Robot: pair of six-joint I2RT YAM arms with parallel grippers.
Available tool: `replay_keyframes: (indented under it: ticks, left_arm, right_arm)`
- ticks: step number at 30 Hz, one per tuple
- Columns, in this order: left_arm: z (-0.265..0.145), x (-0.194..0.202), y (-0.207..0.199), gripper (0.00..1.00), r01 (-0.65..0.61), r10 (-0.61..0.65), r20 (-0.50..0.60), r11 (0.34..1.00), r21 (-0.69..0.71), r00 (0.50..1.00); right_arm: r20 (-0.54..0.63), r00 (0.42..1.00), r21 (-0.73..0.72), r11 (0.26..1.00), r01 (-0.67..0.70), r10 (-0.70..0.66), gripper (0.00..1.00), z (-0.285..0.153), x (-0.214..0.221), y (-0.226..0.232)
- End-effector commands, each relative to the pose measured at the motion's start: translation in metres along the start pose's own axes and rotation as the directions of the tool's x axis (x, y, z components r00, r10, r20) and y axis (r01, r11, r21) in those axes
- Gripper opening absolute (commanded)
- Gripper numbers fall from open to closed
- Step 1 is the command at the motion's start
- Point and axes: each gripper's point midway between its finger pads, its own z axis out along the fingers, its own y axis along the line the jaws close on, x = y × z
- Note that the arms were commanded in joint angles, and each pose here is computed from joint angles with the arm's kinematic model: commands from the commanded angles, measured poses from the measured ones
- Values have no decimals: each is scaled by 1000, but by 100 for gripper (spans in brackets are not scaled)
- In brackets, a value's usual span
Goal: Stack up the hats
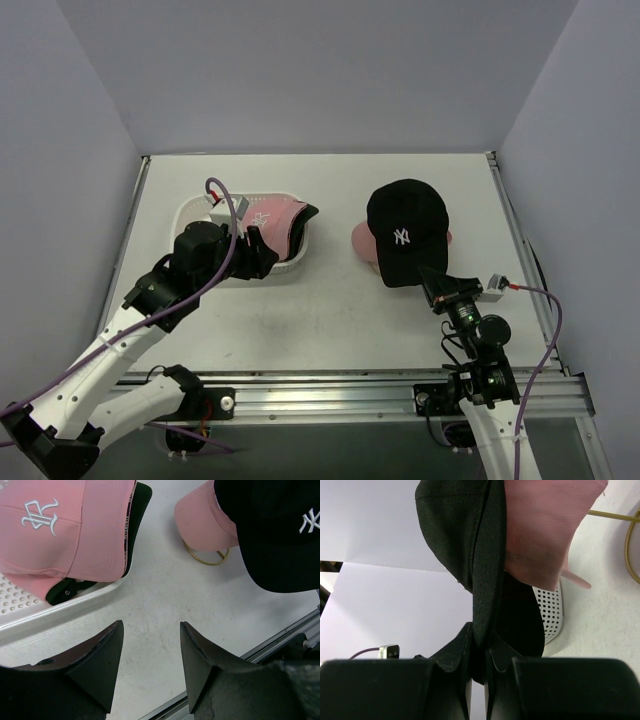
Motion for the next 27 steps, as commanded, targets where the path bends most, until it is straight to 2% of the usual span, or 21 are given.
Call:
replay_keyframes:
  ticks: [1, 27]
  left_arm:
    - [-4, -5, -2, 58, -15, 15, 26, 1000, 7, 1000]
    - [-3, -2, -1, 58, -27, 27, 17, 1000, -9, 999]
  right_arm:
    - [35, 999, -41, 999, -25, 27, 0, -1, -7, 17]
    - [62, 998, 140, 990, -34, 26, 4, -4, -10, -25]
